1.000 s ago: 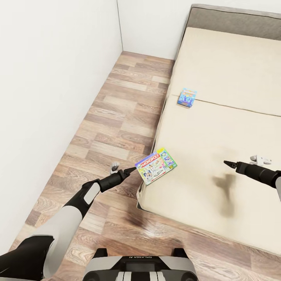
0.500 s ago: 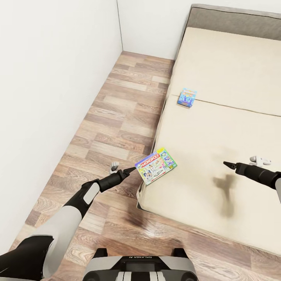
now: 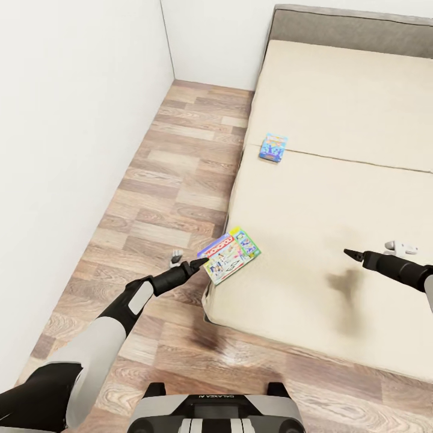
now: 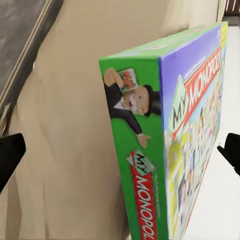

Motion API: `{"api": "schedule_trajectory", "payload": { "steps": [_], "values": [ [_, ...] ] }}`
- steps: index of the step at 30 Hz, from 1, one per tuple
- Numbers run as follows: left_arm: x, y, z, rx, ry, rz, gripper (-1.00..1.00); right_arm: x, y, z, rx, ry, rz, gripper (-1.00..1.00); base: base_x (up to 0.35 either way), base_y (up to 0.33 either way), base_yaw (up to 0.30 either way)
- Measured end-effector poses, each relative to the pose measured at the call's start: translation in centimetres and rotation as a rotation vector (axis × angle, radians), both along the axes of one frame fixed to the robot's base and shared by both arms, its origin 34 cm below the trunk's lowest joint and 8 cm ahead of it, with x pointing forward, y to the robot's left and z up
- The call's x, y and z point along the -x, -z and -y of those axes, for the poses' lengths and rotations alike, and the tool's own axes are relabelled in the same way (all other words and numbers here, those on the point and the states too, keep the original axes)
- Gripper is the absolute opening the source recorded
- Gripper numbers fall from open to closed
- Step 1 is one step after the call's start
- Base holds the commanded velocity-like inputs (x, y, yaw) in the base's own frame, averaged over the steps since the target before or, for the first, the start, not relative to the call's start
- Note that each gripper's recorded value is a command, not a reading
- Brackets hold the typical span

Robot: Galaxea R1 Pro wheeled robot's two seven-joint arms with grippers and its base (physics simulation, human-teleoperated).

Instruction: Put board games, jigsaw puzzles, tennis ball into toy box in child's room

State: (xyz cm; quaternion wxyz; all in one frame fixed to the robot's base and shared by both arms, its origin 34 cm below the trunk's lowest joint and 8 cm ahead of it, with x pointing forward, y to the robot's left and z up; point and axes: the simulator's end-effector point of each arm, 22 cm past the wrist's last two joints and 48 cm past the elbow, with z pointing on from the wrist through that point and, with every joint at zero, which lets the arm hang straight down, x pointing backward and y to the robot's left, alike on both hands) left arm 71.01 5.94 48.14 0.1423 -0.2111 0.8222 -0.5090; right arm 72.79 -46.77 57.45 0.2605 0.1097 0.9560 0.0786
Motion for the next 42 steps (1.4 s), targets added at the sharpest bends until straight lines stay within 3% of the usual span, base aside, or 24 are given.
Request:
{"api": "schedule_trajectory", "payload": {
  "steps": [13, 42],
  "values": [
    [0.04, 0.01, -0.02, 0.001, -0.001, 0.0, 1.0, -0.01, 0.01, -0.08, -0.001, -0.001, 0.0, 1.0, 0.0, 0.0, -0.105],
    [0.15, 0.05, 0.02, 0.0, 0.0, -0.001, 1.0, 0.04, 0.06, -0.21, -0.003, -0.001, 0.0, 1.0, 0.0, 0.0, -0.009]
  ]
}}
